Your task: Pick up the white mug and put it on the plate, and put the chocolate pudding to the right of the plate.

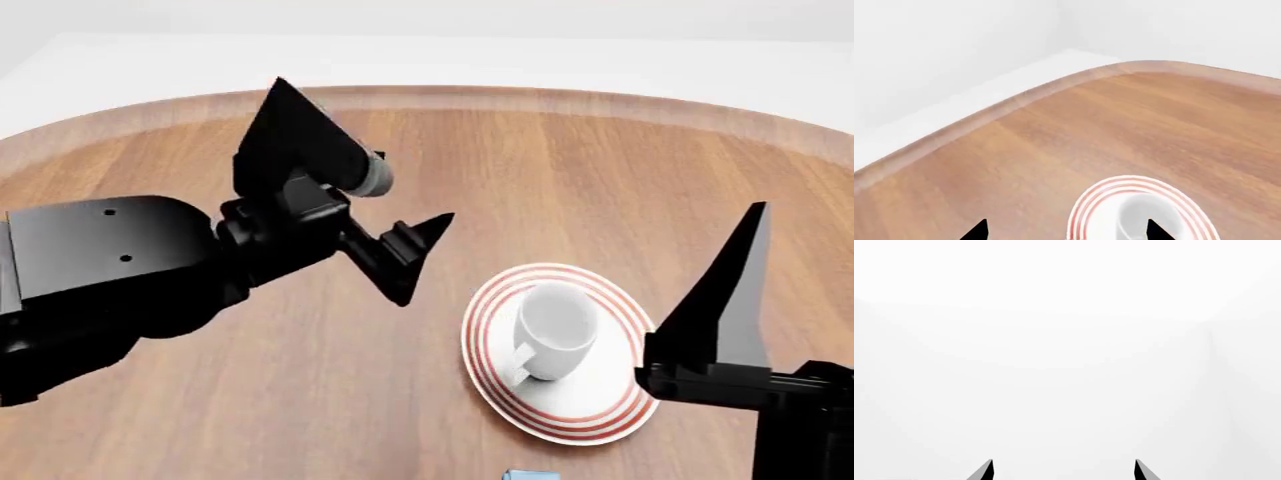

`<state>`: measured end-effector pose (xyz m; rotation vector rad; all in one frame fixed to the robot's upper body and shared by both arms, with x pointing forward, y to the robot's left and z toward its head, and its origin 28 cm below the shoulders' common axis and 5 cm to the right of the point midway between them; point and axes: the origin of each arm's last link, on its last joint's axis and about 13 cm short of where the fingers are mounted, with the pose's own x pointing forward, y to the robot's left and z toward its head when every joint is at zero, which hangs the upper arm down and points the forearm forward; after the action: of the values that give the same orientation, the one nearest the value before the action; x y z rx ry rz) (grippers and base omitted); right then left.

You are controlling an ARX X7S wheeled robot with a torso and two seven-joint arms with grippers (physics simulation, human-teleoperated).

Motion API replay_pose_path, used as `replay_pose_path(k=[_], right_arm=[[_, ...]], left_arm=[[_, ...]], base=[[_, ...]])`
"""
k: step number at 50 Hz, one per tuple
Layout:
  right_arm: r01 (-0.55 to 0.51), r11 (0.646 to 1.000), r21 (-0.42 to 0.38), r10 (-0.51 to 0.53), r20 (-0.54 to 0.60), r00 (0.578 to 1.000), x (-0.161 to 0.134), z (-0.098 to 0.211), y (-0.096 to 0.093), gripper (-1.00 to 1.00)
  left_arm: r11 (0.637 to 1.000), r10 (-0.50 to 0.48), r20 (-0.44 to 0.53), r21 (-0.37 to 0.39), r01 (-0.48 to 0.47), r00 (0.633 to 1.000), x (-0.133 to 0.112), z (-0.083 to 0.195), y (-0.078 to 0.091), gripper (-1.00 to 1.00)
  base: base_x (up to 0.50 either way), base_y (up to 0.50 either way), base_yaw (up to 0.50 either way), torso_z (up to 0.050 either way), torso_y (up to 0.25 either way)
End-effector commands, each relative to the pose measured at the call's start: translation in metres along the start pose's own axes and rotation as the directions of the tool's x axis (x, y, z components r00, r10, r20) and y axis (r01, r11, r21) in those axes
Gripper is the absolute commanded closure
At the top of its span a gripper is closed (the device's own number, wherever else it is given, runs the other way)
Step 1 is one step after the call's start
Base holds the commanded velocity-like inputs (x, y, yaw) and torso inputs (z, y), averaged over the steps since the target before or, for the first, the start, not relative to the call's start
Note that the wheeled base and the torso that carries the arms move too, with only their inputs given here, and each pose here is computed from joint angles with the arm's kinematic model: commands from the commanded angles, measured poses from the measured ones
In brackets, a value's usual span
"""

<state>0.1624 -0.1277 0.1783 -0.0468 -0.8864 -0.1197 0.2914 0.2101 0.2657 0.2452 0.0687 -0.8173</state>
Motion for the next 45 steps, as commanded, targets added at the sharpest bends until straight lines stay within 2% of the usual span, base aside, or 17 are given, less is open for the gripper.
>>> replay_pose_path(k=[1,2,3,5,10,12,13,15,16,23,28,30,37,43,45], right_arm=[[-0.01,1.0,-0.028,0.011,0.026,1.0,0.001,0.003,-0.001,-1.0],[-0.011,1.0,-0.029,0.011,0.025,1.0,0.001,0.003,-0.001,-1.0],[-0.011,1.0,-0.03,0.011,0.022,1.0,0.002,0.003,0.0,-1.0],[-0.013,0.999,-0.032,0.014,0.019,1.0,0.001,0.004,0.0,-1.0],[-0.018,1.0,-0.024,0.018,-0.002,1.0,0.002,0.007,0.001,-1.0],[-0.014,1.0,-0.013,0.014,-0.028,1.0,0.002,0.007,0.001,-1.0],[-0.014,1.0,-0.025,0.013,-0.039,0.999,0.003,0.006,0.001,-1.0],[-0.013,1.0,-0.015,0.012,-0.069,0.998,0.002,0.006,0.001,-1.0],[-0.02,1.0,-0.014,0.019,-0.089,0.996,0.001,0.007,0.002,-1.0],[-0.046,0.998,-0.05,0.037,-0.161,0.986,-0.004,0.019,-0.001,-1.0],[-0.144,0.99,0.004,0.139,-0.278,0.951,-0.019,0.028,0.001,-1.0],[-0.137,0.99,0.044,0.144,-0.334,0.932,-0.022,0.032,-0.003,-1.0],[-0.119,0.991,0.06,0.134,-0.418,0.898,-0.023,0.041,-0.01,-1.0],[-0.107,0.977,0.184,0.181,-0.455,0.872,-0.019,0.052,-0.009,-1.0],[-0.092,0.975,0.203,0.18,-0.476,0.861,-0.018,0.054,-0.008,-1.0]], left_arm=[[0.994,0.103,0.209,0.012,-0.108,0.973,-0.033,0.02,-0.002,-1.0],[0.99,0.137,0.212,0.013,-0.143,0.968,-0.034,0.02,0.0,-1.0],[0.972,0.231,0.293,-0.022,-0.235,0.928,-0.034,0.018,0.005,-1.0],[0.939,0.336,0.244,-0.008,-0.345,0.91,-0.034,0.011,0.01,-1.0],[0.905,0.398,0.26,0.041,-0.422,0.88,-0.036,0.007,0.01,-1.0],[0.906,0.4,0.264,0.034,-0.423,0.878,-0.037,0.009,0.011,-1.0],[0.888,0.435,0.271,0.027,-0.458,0.859,-0.037,0.009,0.014,-1.0],[0.888,0.439,0.267,0.016,-0.459,0.858,-0.037,0.01,0.016,-1.0],[0.871,0.468,0.267,0.021,-0.491,0.843,-0.037,0.01,0.019,-1.0],[0.87,0.471,0.265,0.023,-0.493,0.842,-0.038,0.007,0.02,-1.0],[0.873,0.464,0.253,0.034,-0.487,0.849,-0.037,0.004,0.02,-1.0],[0.872,0.465,0.252,0.035,-0.488,0.849,-0.038,0.004,0.02,-1.0],[0.869,0.473,0.246,0.026,-0.493,0.846,-0.039,0.002,0.02,-1.0],[0.87,0.472,0.241,0.025,-0.492,0.848,-0.039,0.002,0.02,-1.0],[0.87,0.473,0.235,0.028,-0.492,0.849,-0.039,0.001,0.02,-1.0]], base=[[0.0,0.0,0.0,0.0,0.0],[0.0,0.0,0.0,0.0,0.0],[0.0,0.0,0.0,0.0,0.0],[0.0,0.0,0.0,0.0,0.0],[0.0,0.0,0.0,0.0,0.0],[0.0,0.0,0.0,0.0,0.0],[0.0,0.0,0.0,0.0,0.0],[0.0,0.0,0.0,0.0,0.0],[0.0,0.0,0.0,0.0,0.0],[0.0,0.0,0.0,0.0,0.0],[0.0,0.0,0.0,0.0,0.0],[0.0,0.0,0.0,0.0,0.0],[0.0,0.0,0.0,0.0,0.0],[0.0,0.0,0.0,0.0,0.0],[0.0,0.0,0.0,0.0,0.0]])
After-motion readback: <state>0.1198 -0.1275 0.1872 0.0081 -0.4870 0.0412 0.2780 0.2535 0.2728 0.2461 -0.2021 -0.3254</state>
